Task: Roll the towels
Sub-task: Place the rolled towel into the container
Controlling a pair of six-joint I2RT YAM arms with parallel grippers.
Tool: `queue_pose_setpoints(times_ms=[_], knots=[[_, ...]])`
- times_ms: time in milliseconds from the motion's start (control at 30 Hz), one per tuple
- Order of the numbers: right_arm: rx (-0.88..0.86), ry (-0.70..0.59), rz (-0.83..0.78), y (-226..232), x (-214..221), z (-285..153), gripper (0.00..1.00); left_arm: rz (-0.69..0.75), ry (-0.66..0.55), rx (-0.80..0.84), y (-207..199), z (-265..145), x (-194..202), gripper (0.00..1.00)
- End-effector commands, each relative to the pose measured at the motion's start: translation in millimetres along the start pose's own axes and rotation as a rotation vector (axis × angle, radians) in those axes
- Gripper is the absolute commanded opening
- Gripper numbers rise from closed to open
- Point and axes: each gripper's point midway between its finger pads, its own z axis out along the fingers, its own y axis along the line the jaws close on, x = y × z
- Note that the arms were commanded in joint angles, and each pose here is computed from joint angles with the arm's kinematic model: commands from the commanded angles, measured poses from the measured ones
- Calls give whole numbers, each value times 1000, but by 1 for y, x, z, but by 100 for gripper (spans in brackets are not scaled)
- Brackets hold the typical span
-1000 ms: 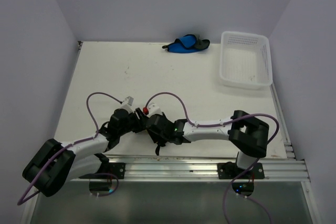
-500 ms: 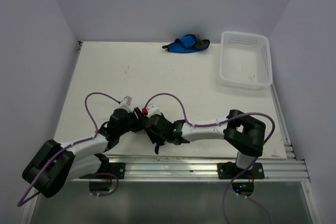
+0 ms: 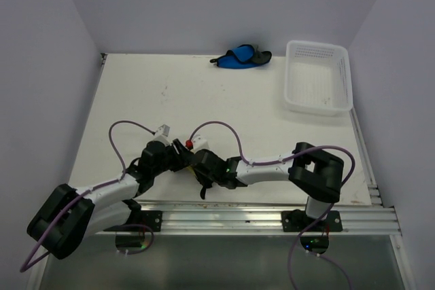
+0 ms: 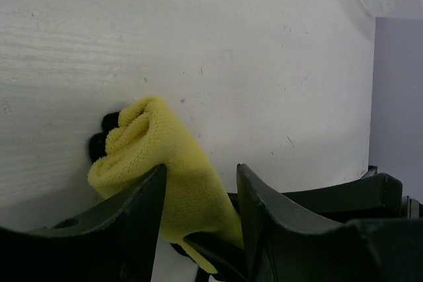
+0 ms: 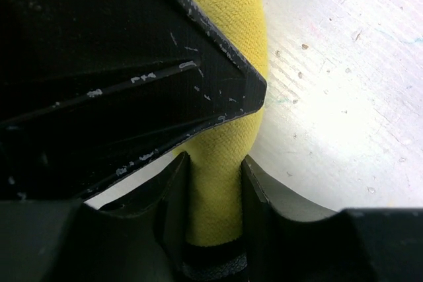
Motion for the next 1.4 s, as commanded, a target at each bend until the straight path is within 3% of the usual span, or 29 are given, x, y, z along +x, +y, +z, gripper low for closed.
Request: queue_pose_setpoints(times_ms=[0, 167, 333, 733, 1033, 1367], knots=[[73, 47, -20, -16, 26, 7, 36, -43, 5, -33, 1, 0, -1, 51], [88, 58, -46, -13, 32, 5, 30, -57, -11, -41, -8, 2, -12, 51], [88, 40, -52, -10, 28, 0, 17, -45, -68, -53, -15, -1, -34, 53], [111, 33, -38, -16, 28, -7, 0, -58, -226, -186, -12, -23, -104, 56], [287, 54, -52, -47, 19, -12, 0, 19, -269, -255, -14, -34, -131, 58], [303, -15, 52, -92, -32, -32, 0, 61, -253, -268, -16, -34, -135, 59]])
